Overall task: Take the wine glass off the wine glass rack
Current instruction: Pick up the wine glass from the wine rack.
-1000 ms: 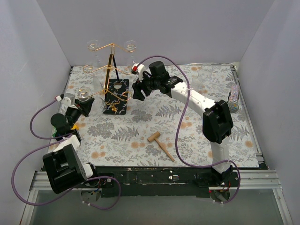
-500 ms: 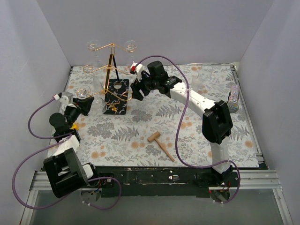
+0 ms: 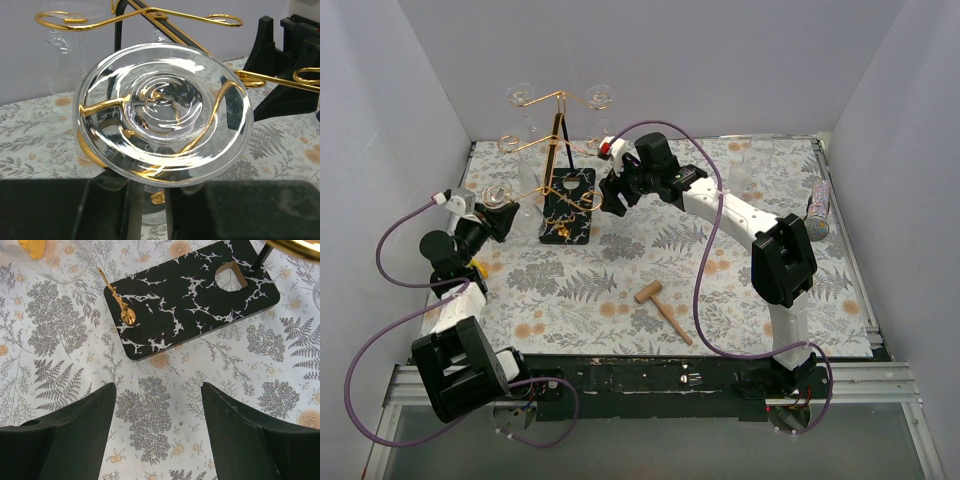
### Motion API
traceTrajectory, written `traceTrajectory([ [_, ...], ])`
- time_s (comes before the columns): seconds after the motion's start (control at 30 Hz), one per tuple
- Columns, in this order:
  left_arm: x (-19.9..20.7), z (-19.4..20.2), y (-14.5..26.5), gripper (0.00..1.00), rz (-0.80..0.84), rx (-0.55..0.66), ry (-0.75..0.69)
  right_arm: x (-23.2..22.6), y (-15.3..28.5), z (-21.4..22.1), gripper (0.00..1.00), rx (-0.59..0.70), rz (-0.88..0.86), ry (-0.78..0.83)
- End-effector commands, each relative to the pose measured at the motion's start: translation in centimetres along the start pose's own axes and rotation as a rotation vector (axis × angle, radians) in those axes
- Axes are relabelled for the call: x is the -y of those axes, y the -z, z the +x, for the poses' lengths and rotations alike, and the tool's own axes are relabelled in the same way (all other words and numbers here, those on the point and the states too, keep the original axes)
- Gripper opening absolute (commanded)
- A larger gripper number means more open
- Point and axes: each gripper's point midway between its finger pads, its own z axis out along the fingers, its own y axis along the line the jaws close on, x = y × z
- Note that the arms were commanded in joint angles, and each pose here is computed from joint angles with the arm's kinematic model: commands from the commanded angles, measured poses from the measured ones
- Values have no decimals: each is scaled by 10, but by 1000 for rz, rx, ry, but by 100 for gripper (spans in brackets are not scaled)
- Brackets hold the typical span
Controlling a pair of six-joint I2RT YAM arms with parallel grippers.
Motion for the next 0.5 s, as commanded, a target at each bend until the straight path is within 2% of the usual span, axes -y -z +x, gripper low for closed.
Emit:
traceTrajectory([
  [0.0, 10, -25, -5, 0, 67, 17, -123, -2, 15, -37, 78, 94, 18, 31],
  [0.23, -6, -19, 3, 0, -19, 4, -158, -2, 15, -35, 78, 88, 17, 29],
  [0.47, -17, -20, 0, 0, -21, -37, -240, -3, 12, -34, 78, 85, 7, 26],
])
